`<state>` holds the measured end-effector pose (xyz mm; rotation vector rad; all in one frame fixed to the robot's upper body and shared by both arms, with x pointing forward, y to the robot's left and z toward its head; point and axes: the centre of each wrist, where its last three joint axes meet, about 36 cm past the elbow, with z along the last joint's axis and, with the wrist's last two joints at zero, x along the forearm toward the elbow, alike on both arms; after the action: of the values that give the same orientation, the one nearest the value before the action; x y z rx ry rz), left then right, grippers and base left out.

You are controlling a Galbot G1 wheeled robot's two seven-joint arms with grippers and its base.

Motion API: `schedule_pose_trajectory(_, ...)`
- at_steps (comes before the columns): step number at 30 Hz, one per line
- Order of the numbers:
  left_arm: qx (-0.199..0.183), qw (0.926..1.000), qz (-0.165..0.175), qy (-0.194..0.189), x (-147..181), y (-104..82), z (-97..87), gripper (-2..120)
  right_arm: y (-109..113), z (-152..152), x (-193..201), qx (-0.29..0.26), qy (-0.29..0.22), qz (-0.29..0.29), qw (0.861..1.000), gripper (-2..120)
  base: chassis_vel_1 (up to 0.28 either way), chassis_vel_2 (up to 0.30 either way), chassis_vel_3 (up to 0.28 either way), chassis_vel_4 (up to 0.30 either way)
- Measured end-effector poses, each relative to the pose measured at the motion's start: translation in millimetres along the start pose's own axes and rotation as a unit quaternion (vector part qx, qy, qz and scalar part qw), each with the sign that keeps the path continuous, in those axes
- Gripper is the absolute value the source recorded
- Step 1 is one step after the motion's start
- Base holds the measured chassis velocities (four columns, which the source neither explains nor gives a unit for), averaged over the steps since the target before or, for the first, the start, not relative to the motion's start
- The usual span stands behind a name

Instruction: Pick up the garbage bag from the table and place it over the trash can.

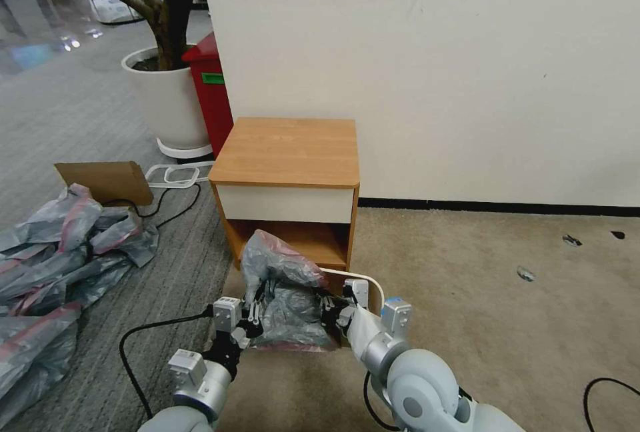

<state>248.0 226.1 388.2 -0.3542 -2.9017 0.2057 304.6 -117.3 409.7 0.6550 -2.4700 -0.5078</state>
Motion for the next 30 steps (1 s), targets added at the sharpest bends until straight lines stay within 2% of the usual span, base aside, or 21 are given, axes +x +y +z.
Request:
schedule_pose_trajectory(6, 0.000, 0.9999, -0.011, 0.003, -2.4, 3.1, 2.9, 5, 14.9, -16.1, 28.7, 0.012, -0.026, -0.030, 0.999, 0, 0.000, 0.000, 0.000, 0.000)
schedule_pose_trajectory(16, -0.002, 0.9999, -0.015, 0.006, -2.0, 3.1, 4.7, 5, 13.9, -32.2, 45.7, 0.041, -0.047, -0.041, 0.997, 0, 0.000, 0.000, 0.000, 0.000)
schedule_pose_trajectory(22, -0.008, 0.9999, -0.008, -0.001, 0.5, 2.5, 4.3, 5, -1.7, -56.6, 40.1, 0.056, -0.085, -0.020, 0.995, 0, 0.000, 0.000, 0.000, 0.000)
schedule_pose_trajectory(25, -0.022, 0.9994, 0.006, -0.027, 1.6, 4.8, 8.6, 5, -15.7, -63.0, 38.8, 0.067, -0.089, -0.001, 0.994, 0, 0.000, 0.000, 0.000, 0.000)
schedule_pose_trajectory(30, -0.030, 0.9983, 0.017, -0.046, 2.8, 7.1, 12.9, 5, -29.6, -64.5, 40.2, 0.078, -0.086, 0.020, 0.993, 0, 0.000, 0.000, 0.000, 0.000)
